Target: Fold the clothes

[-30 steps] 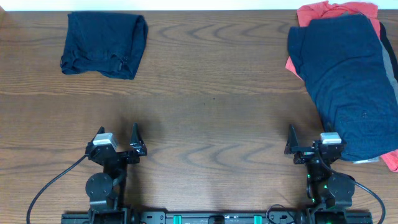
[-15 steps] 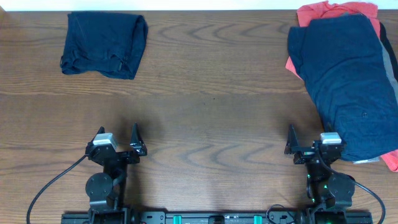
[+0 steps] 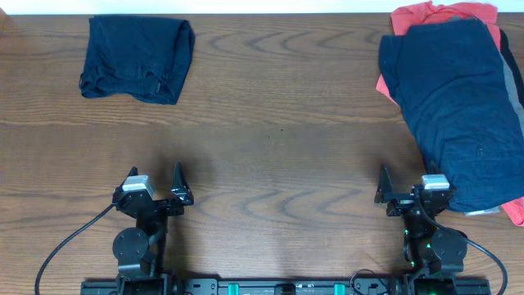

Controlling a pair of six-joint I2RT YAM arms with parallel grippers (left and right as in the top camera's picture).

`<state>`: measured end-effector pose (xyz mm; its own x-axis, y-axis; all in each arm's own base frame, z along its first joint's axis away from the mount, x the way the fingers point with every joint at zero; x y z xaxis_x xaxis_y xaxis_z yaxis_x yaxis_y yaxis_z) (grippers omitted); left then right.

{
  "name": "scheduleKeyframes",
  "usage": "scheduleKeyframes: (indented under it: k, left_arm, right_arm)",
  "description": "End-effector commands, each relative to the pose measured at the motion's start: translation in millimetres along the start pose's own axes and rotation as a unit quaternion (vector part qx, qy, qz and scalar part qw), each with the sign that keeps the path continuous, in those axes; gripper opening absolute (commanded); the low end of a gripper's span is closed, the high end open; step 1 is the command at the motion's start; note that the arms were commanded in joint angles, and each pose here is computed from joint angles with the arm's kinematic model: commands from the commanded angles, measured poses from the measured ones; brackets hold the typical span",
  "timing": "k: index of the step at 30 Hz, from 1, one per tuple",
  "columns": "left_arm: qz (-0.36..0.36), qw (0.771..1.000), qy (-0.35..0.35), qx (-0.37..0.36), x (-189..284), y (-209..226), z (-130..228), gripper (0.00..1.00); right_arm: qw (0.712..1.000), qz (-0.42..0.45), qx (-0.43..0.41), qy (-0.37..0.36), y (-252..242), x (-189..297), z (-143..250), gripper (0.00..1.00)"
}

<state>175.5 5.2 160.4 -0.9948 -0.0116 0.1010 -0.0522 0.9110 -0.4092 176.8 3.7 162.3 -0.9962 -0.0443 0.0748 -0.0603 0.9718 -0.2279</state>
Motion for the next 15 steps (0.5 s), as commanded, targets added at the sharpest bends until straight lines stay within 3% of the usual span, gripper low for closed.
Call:
scheduleKeyframes:
  k: [1,10,15]
  left_arm:
    - [-0.004,1.0,0.025,-0.008,-1,3,12,0.98]
    - [-0.003,1.0,0.026,-0.007,-1,3,12,0.98]
    - [0.024,1.0,0.007,-0.009,-1,-4,4,0.98]
  right_arm:
    - [1.0,0.007,-0.005,0.0,-2,0,0,0.99]
    - [1.0,0.006,-0.015,0.001,-2,0,1,0.99]
    - [0.998,0.002,-0.008,-0.061,-3,1,-20,0.99]
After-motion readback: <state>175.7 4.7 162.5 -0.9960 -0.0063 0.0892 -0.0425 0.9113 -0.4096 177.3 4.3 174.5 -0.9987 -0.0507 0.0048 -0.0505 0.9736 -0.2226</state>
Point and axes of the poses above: each gripper's point midway between its finger pads, its own x axis back along the fingers, its own y axis along the line the jaws close on, z = x × y, the point moved 7 cm from there along x, back along the fingers, and after that the axes turned 13 degrees about x, right-handed, at the moved point
